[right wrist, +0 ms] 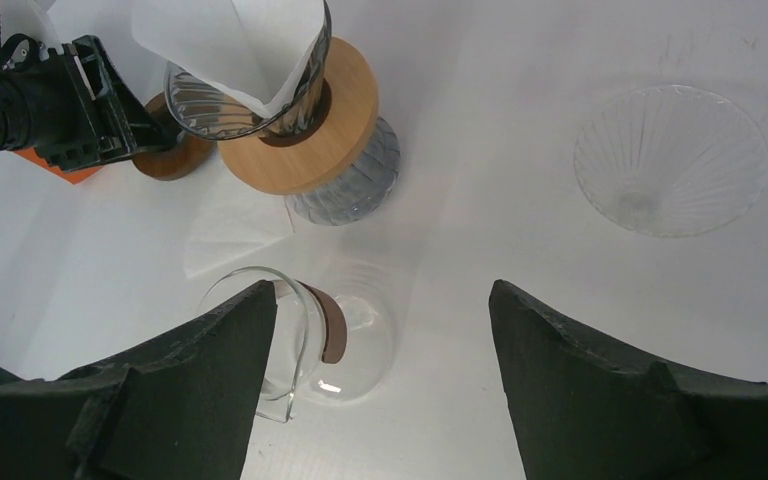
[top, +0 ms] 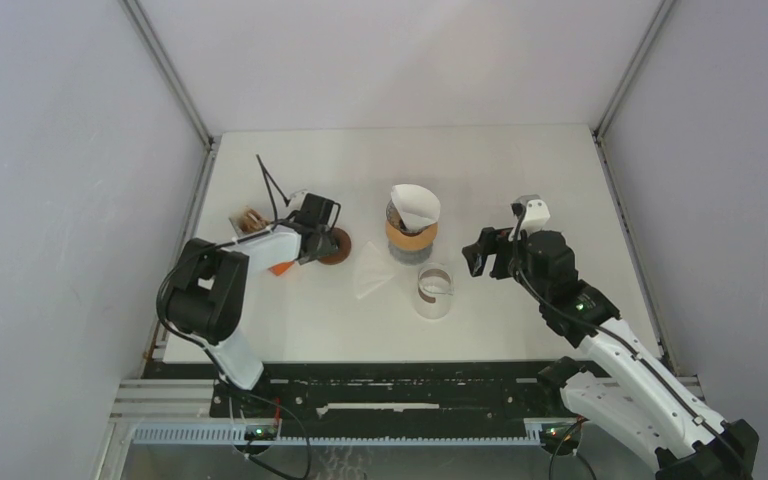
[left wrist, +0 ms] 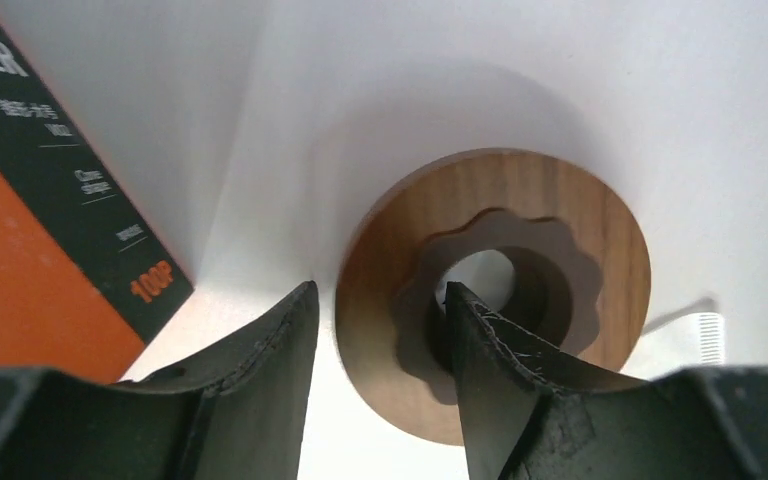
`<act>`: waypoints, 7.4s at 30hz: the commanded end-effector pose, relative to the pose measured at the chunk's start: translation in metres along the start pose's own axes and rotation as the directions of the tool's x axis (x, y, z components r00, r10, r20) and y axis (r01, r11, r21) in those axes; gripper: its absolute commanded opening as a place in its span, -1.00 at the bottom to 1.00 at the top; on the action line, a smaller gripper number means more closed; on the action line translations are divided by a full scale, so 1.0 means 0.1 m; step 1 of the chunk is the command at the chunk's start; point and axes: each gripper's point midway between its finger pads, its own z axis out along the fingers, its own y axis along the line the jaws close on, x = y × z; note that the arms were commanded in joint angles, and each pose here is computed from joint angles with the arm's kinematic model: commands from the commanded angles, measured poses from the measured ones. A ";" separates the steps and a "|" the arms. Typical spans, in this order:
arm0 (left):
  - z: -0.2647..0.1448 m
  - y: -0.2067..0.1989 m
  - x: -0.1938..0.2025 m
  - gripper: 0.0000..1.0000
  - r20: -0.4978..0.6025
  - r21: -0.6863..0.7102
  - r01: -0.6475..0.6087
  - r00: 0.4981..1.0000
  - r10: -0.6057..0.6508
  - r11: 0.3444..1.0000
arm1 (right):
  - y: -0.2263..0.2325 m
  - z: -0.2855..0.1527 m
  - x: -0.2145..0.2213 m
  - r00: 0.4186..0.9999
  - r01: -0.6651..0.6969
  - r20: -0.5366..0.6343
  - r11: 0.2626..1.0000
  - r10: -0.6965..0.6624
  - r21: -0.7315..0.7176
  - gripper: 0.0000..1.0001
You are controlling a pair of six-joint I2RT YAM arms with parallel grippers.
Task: Place the coffee filter in the dripper
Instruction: Pick up the dripper holder from the center of the board, then place the dripper holder onto the coffee server, then pick up the coffee dripper from the center of the board.
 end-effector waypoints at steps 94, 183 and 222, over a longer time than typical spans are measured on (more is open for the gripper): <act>-2.25 -2.20 0.86 -0.54 0.125 0.537 -0.593 0.760 0.638 0.600 | -0.30 -0.26 -0.17 0.994 -0.071 0.091 0.984 0.056 0.163 0.67; -2.04 -0.54 -0.13 0.85 0.280 0.601 -0.163 0.960 -0.015 0.782 | -1.91 1.06 0.04 0.868 -0.399 -0.142 0.838 0.476 0.373 0.08; -2.87 -1.02 -0.07 0.78 0.165 0.832 -0.112 0.985 -0.049 0.543 | -0.58 -0.01 -0.69 0.920 -0.328 -0.206 0.942 0.334 0.066 -1.00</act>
